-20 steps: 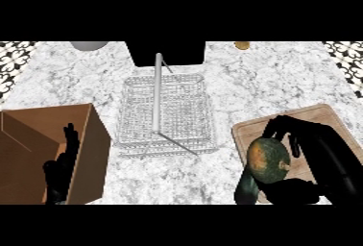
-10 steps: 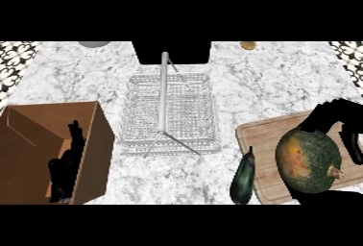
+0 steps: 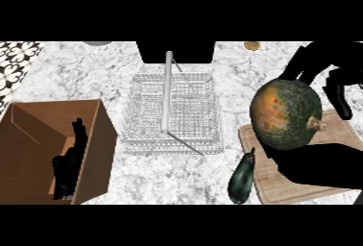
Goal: Pick the squash from the cutting board and place it in the tiered basket
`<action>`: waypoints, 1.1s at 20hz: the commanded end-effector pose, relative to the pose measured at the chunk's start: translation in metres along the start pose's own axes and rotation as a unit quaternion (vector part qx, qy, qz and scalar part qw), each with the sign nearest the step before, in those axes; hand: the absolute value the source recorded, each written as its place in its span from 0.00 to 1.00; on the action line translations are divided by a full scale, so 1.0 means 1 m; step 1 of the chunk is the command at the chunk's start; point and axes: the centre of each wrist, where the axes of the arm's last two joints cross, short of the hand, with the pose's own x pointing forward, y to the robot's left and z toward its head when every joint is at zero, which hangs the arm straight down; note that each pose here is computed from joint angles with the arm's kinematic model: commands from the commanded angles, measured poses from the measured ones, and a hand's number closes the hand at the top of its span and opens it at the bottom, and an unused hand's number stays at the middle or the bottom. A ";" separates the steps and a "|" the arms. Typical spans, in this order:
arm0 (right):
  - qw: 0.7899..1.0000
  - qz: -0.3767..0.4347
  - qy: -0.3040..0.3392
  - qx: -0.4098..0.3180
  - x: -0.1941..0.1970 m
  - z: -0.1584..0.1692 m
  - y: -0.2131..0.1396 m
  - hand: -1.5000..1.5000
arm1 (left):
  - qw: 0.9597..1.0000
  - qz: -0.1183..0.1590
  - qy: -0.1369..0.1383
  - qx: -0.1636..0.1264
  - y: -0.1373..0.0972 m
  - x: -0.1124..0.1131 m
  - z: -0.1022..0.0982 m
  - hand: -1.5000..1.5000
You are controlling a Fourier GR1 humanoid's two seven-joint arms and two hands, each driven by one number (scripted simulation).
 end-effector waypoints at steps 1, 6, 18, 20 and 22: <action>0.999 0.011 0.040 0.013 0.011 -0.018 0.003 1.00 | 0.998 0.002 0.053 -0.014 -0.023 -0.009 0.009 0.50; 0.999 0.005 0.023 0.039 0.026 -0.053 0.033 1.00 | 0.998 -0.003 0.056 -0.022 -0.004 -0.013 0.004 0.50; 0.995 0.048 0.032 0.075 0.036 -0.083 0.112 1.00 | 0.998 0.002 0.055 -0.013 -0.017 -0.016 0.008 0.50; 0.995 0.048 0.053 0.076 0.018 -0.092 0.128 1.00 | 0.999 0.000 0.043 -0.015 -0.001 -0.017 0.010 0.50; 0.996 0.030 0.054 0.070 0.031 -0.097 0.150 1.00 | 0.999 0.000 0.048 -0.022 -0.001 -0.019 -0.006 0.50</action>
